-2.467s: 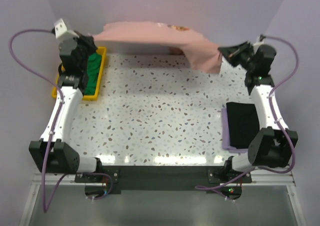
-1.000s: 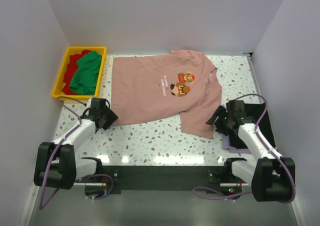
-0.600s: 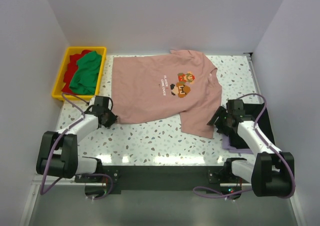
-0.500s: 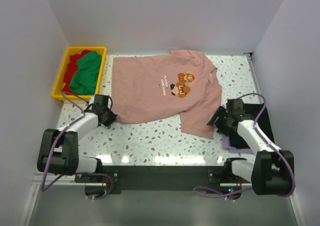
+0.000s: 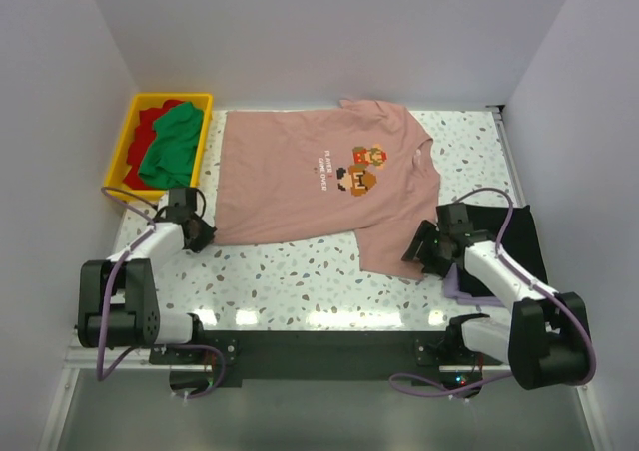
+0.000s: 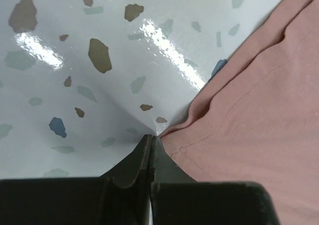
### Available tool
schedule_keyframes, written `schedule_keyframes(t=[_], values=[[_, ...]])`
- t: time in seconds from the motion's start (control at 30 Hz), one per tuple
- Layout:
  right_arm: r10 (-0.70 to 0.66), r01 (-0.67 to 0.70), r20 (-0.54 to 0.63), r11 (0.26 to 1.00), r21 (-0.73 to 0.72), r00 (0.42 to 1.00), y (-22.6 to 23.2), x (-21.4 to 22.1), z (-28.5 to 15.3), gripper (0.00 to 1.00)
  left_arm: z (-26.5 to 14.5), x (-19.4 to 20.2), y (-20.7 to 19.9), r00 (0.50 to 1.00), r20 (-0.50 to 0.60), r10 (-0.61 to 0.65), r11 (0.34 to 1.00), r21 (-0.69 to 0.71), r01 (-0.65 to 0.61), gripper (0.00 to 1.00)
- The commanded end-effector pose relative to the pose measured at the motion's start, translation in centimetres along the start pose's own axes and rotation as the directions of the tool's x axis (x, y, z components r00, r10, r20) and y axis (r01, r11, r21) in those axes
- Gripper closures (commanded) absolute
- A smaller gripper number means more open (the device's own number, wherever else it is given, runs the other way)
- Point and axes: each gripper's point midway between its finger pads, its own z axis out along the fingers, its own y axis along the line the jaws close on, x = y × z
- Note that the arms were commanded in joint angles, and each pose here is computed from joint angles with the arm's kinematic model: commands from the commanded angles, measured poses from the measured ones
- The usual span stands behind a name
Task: Fold and stack the t-shirts
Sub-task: Flatten the tshirt out
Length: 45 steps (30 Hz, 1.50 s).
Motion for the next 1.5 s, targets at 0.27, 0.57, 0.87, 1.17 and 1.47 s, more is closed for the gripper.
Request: schedule_keyframes(t=[0.27,0.57,0.87,1.17,1.47], values=[[-0.008,0.007,0.021,0.999,0.049,1.0,-0.8,1.2,-1.1,0.37,-0.6,-3.5,0.5,0.999,0.05,-0.009,1.0,-0.003,0.009,1.0],[-0.005,0.003,0.018,0.994,0.105,1.0,-1.8,2.6,-1.9,0.42,-0.6,-4.3,0.6,0.999,0.049,-0.013,1.0,0.01,0.012,1.0],[-0.007,0.01,-0.027,0.993,0.121,1.0,-1.5,5.2,0.3,0.6,-0.4,-3.9,0.3,1.0,0.022,-0.018,0.999,0.05,0.017,1.0],[-0.036,0.037,-0.012,0.995,0.09,0.999,-1.1,5.2,-3.7,1.0,-0.8,-3.8,0.4,1.0,0.024,-0.017,0.998,0.055,0.016,1.0],[-0.056,0.056,0.006,0.998,0.026,0.998,-1.7,6.2,-9.2,1.0,-1.4,-3.8,1.2,0.999,0.046,-0.003,0.999,0.035,0.002,1.0]])
